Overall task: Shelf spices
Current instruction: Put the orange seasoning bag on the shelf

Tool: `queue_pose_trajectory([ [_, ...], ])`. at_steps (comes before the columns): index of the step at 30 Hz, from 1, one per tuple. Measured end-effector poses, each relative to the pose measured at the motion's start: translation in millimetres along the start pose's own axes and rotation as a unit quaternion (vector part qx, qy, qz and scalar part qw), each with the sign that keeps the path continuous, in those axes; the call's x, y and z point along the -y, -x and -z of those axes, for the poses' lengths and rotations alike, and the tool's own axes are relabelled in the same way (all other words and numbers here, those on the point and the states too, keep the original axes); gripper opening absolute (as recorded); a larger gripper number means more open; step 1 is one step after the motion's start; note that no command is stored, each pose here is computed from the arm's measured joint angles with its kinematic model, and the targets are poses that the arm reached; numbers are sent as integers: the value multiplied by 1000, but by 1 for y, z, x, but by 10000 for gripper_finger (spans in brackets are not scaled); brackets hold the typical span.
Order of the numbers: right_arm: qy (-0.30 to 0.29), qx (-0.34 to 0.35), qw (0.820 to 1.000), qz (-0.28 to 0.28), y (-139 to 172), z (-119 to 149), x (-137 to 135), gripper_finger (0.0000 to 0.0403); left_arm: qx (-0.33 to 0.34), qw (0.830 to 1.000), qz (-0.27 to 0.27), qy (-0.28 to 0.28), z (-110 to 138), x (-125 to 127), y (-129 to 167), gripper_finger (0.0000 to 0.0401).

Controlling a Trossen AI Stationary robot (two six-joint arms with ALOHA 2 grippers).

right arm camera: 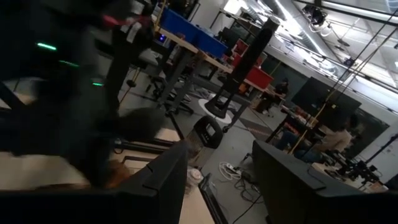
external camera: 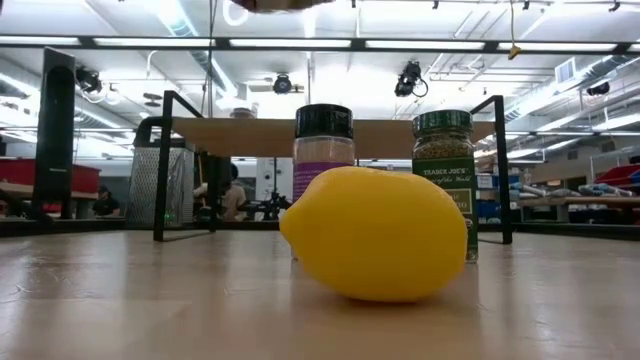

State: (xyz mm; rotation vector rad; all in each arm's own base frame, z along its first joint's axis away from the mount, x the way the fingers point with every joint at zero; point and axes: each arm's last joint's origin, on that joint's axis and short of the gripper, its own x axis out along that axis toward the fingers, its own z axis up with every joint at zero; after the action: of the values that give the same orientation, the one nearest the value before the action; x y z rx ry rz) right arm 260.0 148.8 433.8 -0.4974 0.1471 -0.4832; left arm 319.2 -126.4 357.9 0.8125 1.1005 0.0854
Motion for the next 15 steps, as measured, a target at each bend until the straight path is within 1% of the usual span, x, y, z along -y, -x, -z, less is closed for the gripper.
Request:
queue_pose_trajectory([
  [4, 0, 5, 1000, -9, 5, -1, -3, 179, -31, 999, -4, -23, 8, -18, -16, 0],
  [9, 0, 12, 1000, -22, 13, -3, -7, 179, -81, 995, 14, -57, 22, -31, -46, 0],
  [15, 1, 18, 999, -32, 19, -5, -10, 179, -128, 990, 28, -59, 40, -44, -79, 0],
])
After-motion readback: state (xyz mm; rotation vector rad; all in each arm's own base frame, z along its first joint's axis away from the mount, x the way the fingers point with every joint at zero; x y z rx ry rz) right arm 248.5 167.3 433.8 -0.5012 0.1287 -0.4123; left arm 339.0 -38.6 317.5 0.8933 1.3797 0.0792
